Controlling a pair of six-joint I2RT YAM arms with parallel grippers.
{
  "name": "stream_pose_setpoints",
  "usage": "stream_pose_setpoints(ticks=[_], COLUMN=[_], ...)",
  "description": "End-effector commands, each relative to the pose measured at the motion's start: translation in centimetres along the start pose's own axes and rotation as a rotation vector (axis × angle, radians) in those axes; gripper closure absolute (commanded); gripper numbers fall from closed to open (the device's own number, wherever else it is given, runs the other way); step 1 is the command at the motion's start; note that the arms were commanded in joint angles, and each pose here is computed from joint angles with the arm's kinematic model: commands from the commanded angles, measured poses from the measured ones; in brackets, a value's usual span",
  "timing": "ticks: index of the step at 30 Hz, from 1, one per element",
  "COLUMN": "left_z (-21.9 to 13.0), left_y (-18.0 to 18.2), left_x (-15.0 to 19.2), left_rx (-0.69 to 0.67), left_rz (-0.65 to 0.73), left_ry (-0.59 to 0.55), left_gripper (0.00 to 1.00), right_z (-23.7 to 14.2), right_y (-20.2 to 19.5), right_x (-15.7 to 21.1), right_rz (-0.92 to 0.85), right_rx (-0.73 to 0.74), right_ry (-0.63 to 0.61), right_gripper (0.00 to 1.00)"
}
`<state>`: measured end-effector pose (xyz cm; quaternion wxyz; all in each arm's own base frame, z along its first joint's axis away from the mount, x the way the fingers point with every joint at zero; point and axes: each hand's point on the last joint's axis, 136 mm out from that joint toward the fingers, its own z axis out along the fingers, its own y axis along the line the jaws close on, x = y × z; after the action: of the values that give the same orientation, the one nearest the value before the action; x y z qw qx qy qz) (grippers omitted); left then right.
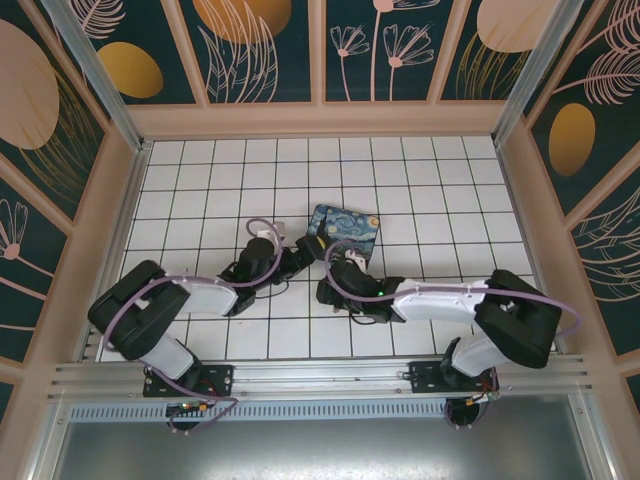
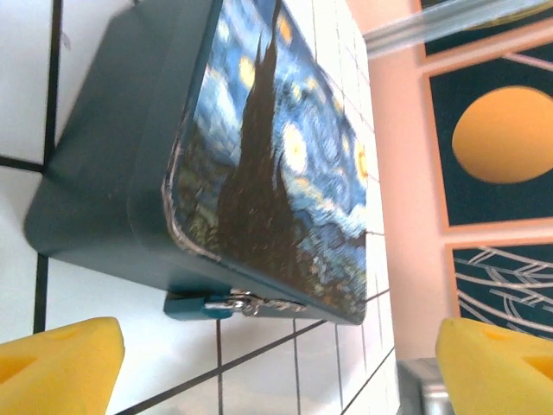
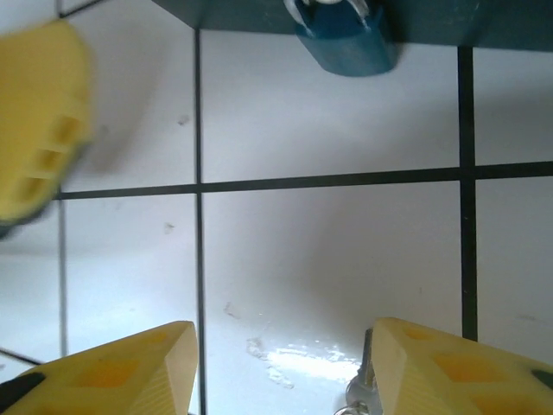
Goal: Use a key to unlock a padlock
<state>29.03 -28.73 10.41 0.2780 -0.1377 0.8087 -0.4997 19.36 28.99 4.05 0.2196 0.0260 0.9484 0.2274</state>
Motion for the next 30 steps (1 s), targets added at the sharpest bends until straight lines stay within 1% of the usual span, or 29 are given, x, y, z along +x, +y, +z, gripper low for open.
stream_pose_setpoints(ticks=[1, 5, 10, 16, 21, 25, 30], left_z=[-1.5, -2.8, -3.7, -3.8, -3.8, -3.7, -3.7], left_y=[2.0, 1.4, 1.1, 1.1, 1.0, 1.0, 1.2], left_x=[-0.8, -1.8, -2.1, -2.0, -2.0, -2.0, -1.9], left_rx=[-0.121, -0.145, -0.157, -0.159, -0.155, -0.154, -0.156], left_rz=[0.071, 0.105, 0.132, 0.135, 0.135, 0.133, 0.126], left_ry=[-0.031, -0.071, -0.084, -0.079, -0.076, -0.076, -0.074], left_gripper=[0.02, 0.02, 0.02, 0.01, 0.01, 0.02, 0.02], right_z=[0.5, 1.2, 1.3, 0.3, -0.4, -0.4, 0.1], right_y=[-1.6, -1.5, -1.2, -0.8, -1.3, -1.7, -1.7], right_x=[0.3, 0.6, 1.2, 1.8, 2.2, 2.6, 3.3], right_rz=[-0.066, -0.091, -0.112, -0.122, -0.118, -0.125, -0.158], right_rx=[0.142, 0.196, 0.238, 0.253, 0.260, 0.262, 0.265], right_ry=[0.004, 0.021, 0.030, 0.012, 0.000, 0.013, 0.042], right_gripper=[0.48, 0.50, 0.53, 0.51, 0.51, 0.51, 0.55])
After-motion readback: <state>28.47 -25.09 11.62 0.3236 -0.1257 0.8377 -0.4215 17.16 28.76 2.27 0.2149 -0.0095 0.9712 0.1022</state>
